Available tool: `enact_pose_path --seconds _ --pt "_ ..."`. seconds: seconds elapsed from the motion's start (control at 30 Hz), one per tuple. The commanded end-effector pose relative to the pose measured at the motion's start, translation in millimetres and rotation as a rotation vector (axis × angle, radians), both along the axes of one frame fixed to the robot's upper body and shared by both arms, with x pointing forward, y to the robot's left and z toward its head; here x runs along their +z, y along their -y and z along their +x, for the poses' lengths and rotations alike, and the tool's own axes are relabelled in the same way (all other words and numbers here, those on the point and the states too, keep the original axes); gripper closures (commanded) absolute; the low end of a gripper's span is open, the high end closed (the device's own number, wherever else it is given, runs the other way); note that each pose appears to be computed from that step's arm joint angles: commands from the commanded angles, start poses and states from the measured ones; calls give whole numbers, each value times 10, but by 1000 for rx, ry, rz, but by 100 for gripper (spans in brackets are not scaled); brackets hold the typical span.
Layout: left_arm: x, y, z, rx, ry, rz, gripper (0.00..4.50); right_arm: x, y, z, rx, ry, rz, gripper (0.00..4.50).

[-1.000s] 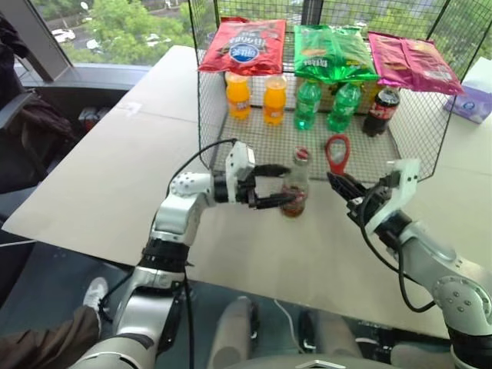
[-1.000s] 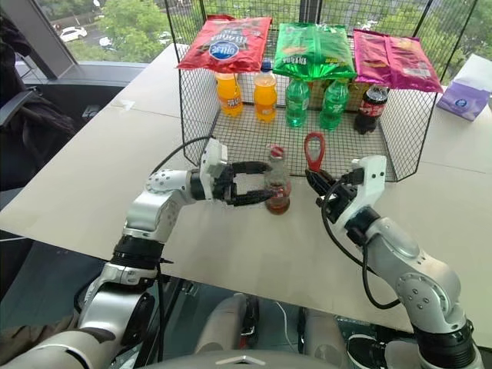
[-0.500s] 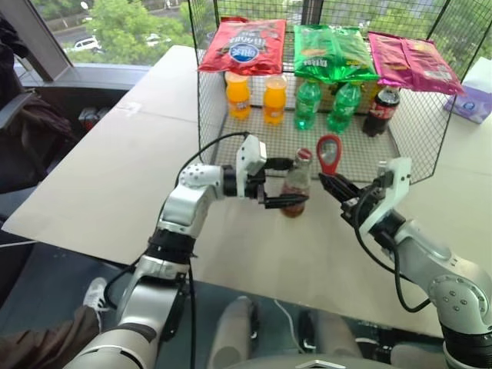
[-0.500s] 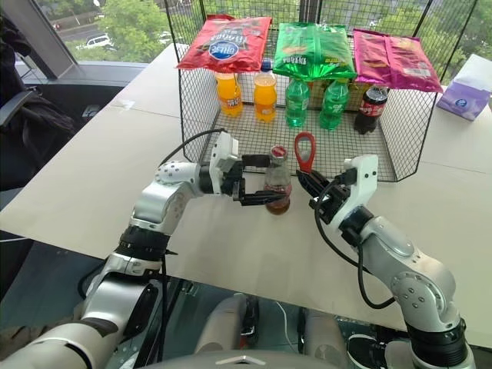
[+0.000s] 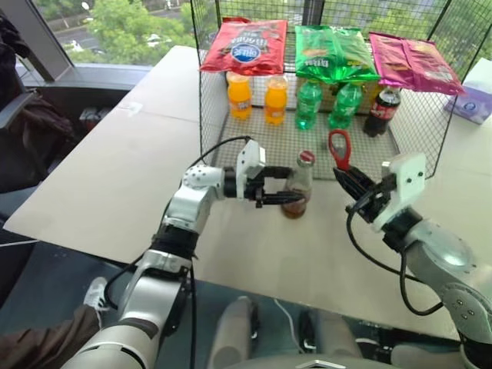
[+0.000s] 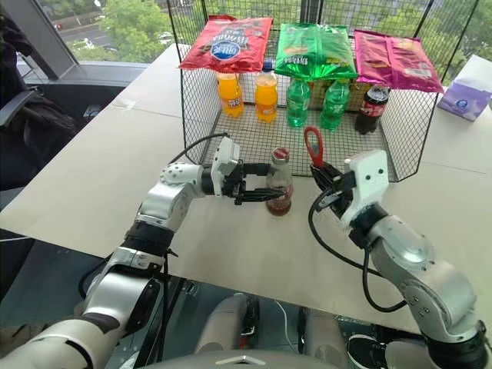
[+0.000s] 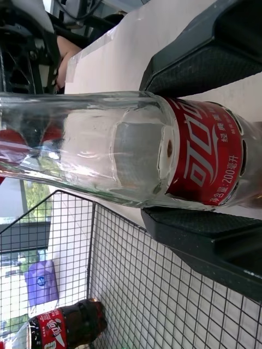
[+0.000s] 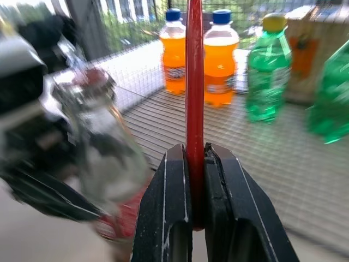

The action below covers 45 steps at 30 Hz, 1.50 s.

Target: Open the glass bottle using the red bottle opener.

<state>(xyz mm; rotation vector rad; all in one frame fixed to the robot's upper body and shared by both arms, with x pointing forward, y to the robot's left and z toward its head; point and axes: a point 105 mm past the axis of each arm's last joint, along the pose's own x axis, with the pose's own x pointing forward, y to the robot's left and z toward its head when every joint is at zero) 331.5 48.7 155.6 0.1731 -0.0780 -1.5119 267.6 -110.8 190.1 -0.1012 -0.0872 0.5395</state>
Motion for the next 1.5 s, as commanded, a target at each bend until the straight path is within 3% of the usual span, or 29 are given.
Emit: enact_pose_path --seconds 0.03,0.4,0.43,0.57,1.13,1.3,1.33,1.5 --pt "64 24 23 -6 37 -3 211 136 -59 -65 -21 171 -174 450" --pt "111 -15 53 -6 40 -19 211 27 -13 -47 -75 211 -253 450" --pt "114 -22 62 -5 40 -20 131 24 -11 -40 -77 211 -252 450" --pt "163 -36 90 8 46 -46 9 19 -3 -17 -82 212 -253 450" --pt "332 141 24 -89 50 -57 9 33 54 13 -112 232 -281 450" --pt "350 174 16 -107 44 -50 212 66 45 -5 -127 259 -285 450" --pt "353 179 11 -111 43 -48 229 85 35 -12 -128 277 -296 450" --pt "359 174 -4 -125 40 -37 229 89 -38 -25 -121 367 -393 450"
